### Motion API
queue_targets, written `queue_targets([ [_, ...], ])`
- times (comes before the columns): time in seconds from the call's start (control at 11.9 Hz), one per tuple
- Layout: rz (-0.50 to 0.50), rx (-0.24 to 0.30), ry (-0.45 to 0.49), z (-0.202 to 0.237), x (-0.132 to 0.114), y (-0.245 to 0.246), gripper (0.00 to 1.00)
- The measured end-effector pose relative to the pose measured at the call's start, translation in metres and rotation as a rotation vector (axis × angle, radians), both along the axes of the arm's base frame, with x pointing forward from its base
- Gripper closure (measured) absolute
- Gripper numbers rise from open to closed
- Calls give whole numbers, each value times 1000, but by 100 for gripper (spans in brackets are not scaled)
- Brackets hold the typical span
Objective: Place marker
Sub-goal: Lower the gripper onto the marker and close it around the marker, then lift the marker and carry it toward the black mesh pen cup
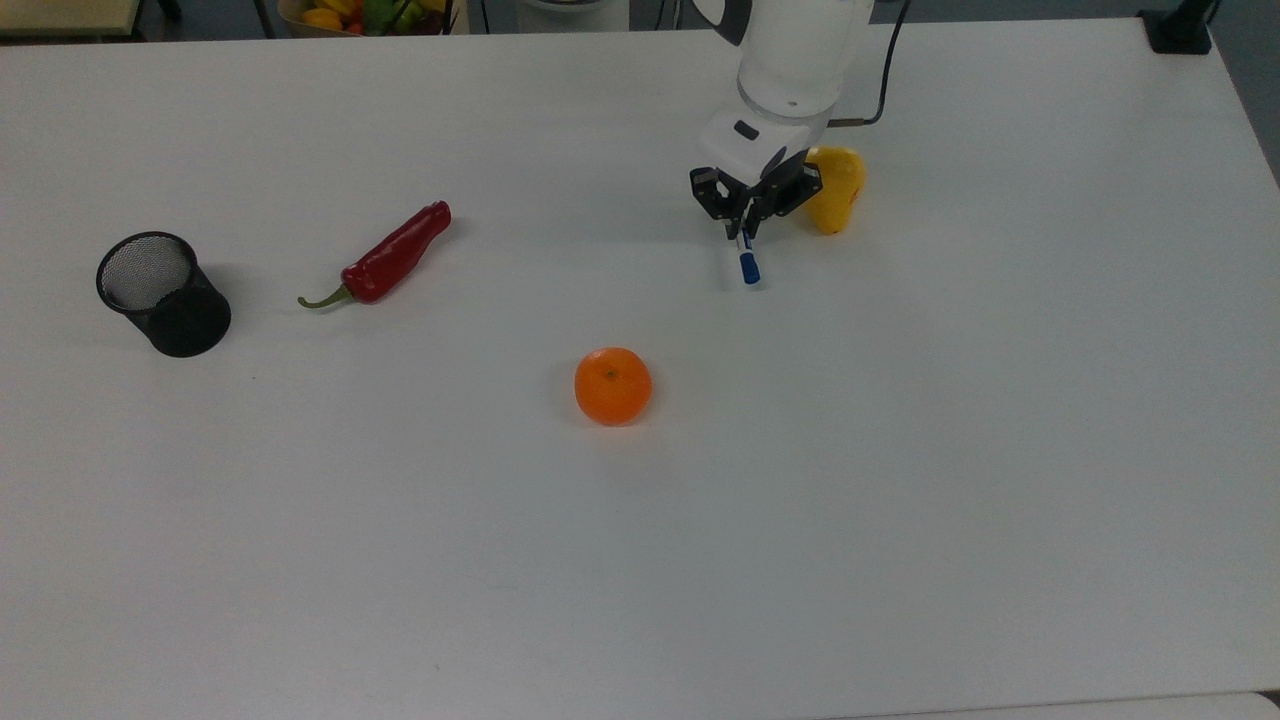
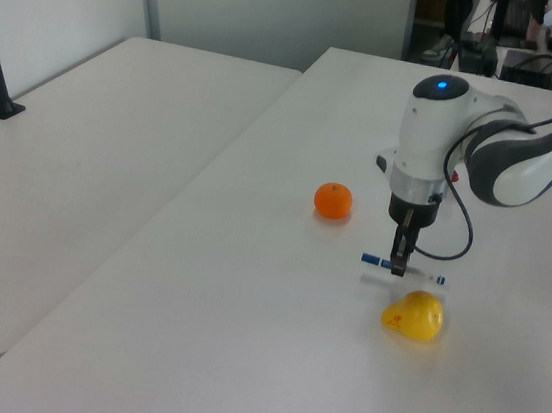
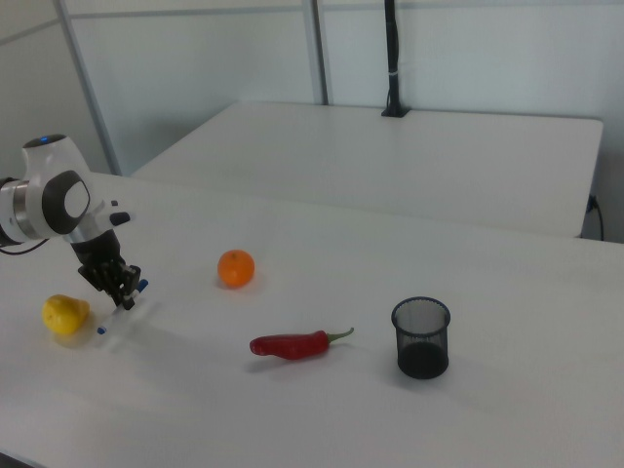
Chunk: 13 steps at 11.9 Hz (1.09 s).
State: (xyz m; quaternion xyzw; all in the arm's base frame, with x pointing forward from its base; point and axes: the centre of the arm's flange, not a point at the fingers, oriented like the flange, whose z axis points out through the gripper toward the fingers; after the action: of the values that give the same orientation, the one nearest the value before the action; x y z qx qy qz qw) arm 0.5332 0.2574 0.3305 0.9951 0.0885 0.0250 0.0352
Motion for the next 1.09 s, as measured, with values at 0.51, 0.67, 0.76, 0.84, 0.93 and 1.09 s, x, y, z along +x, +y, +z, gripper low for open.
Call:
queue_targets([
  [0.51,-152,16,-54,119,14,-69,83],
  [0.67,-179,47,-30,159,22,-97,83],
  [0.76,-185,64,-21,177,27,-112,83],
  [0.84,-194,78,-17,196,32,-129,83],
  [0.93,-196,86,-20,209,34,-142,83],
  [1.09,-189,106,-27,237,38,-174,83],
])
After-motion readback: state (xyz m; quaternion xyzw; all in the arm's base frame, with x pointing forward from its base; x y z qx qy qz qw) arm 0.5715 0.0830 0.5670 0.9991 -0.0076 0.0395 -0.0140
